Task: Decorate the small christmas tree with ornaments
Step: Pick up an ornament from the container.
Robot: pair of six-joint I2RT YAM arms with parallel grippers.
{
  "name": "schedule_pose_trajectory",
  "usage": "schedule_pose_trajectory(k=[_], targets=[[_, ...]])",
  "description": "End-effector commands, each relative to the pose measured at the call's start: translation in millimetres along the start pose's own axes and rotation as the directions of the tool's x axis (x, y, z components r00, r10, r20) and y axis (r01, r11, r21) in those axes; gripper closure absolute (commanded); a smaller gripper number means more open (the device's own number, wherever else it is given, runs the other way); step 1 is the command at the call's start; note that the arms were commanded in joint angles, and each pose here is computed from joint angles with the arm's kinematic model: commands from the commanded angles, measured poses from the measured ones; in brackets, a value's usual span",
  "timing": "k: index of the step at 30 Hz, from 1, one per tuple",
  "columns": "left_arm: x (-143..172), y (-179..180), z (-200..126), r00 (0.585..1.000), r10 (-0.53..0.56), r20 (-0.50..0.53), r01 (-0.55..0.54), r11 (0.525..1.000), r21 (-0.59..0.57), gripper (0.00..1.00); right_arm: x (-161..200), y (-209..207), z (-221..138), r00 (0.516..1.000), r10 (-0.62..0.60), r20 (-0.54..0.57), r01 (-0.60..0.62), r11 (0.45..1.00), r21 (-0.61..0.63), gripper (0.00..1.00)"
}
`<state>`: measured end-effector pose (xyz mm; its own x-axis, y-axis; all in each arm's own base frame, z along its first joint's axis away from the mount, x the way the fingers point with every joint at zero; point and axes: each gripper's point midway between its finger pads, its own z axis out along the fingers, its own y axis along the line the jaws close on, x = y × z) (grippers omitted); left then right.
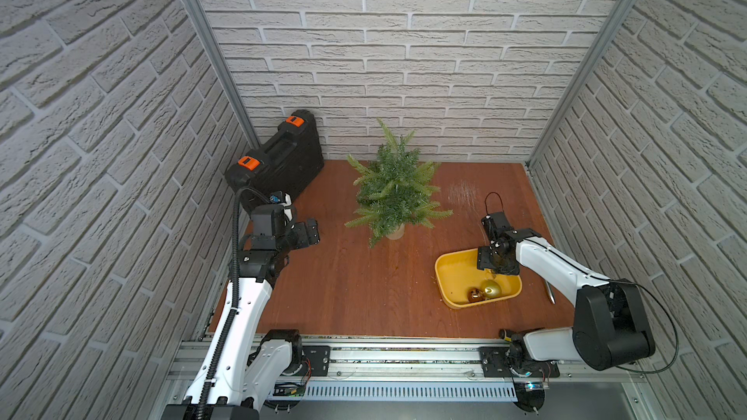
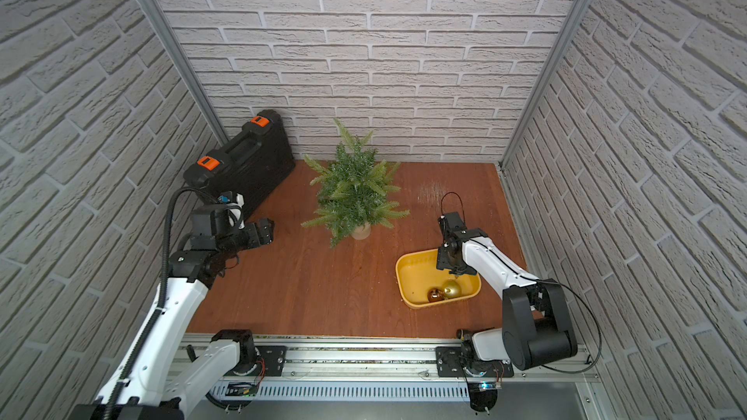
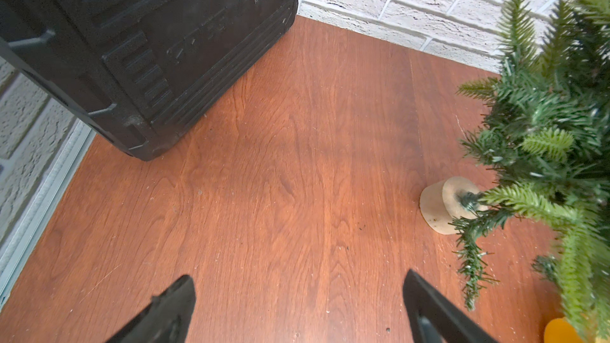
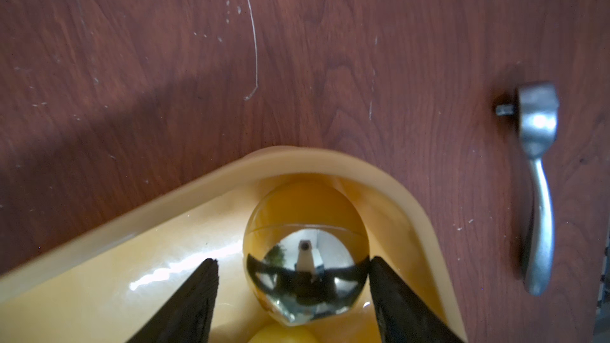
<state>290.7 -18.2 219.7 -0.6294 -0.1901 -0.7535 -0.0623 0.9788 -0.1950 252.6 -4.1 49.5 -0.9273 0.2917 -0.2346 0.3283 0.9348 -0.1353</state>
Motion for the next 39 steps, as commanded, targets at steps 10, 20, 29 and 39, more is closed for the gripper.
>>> schedule_pose_trajectory(k=[10,20,29,39], targets=[[-0.4,1.0,-0.1,1.0,-0.01,0.02,0.01,1.0,0.004,0.02,1.2,4.1,4.8,0.998,-0.052,-0.027,0.051,0.999,-0.02,0.31],[0.6,1.5,0.5,1.0,-0.011,0.017,0.011,1.0,0.002,0.02,-4.6,3.8,3.6,0.998,-0.067,-0.019,0.067,0.998,-0.008,0.34],[1.0,1.4,0.6,1.0,-0.01,0.016,0.01,1.0,0.002,0.02,-7.3,5.3,0.4,0.998,-0.07,-0.002,0.069,0.997,-0.019,0.4],[0.0,2.3,-1.3,1.0,-0.01,0.023,0.01,1.0,-0.003,0.02,-8.3,8.4,-34.3,0.997,-0.05,0.053,0.055,0.993,-0.103,0.43]])
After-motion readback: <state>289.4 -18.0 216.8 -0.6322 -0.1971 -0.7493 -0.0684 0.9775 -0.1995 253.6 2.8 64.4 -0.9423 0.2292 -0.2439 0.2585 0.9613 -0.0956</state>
